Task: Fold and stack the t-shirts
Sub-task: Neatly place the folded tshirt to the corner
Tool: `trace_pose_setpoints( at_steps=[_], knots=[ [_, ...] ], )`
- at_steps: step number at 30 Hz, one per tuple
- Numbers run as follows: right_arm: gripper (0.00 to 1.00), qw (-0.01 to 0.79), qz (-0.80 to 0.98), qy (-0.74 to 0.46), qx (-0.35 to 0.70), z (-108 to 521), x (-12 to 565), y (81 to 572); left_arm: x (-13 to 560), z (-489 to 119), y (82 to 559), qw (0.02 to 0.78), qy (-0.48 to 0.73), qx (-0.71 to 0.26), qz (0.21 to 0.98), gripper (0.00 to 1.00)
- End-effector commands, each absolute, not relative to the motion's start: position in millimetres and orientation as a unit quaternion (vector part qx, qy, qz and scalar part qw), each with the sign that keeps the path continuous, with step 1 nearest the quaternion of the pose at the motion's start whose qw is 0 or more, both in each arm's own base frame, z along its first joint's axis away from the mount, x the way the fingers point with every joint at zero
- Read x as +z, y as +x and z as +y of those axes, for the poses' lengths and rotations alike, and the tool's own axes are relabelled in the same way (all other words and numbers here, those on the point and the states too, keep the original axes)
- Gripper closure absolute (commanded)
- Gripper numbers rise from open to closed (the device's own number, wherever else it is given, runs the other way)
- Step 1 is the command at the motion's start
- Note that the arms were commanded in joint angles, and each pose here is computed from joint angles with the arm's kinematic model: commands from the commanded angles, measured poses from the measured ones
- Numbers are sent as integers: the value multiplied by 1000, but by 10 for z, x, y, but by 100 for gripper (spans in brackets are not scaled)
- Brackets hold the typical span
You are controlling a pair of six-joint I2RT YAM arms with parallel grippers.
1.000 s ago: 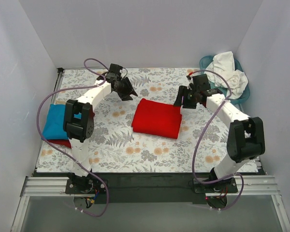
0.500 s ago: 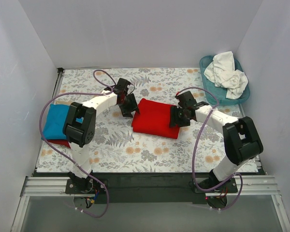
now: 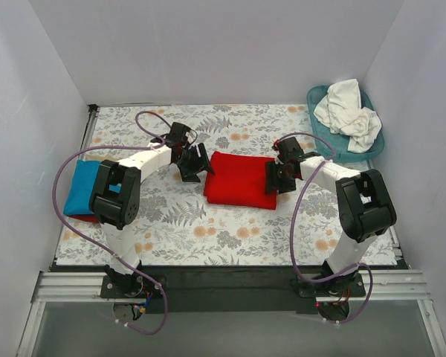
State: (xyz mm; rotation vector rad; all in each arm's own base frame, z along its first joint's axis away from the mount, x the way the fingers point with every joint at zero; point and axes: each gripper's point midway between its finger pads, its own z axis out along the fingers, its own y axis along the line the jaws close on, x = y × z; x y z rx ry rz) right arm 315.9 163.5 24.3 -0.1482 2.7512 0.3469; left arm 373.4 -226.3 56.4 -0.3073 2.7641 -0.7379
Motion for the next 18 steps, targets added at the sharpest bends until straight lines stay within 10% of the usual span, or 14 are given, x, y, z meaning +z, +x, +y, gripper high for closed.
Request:
trace_pose_setpoints(
  at_steps=[1,18],
  knots=[
    [39,175,974,-65,126,1611,101,3342,682,-2407,3704,132,-82,-307,939,36],
    [40,176,946,-64,263,1999,234,3641,165,-2526,3541,84,-127,-275,949,40]
  ],
)
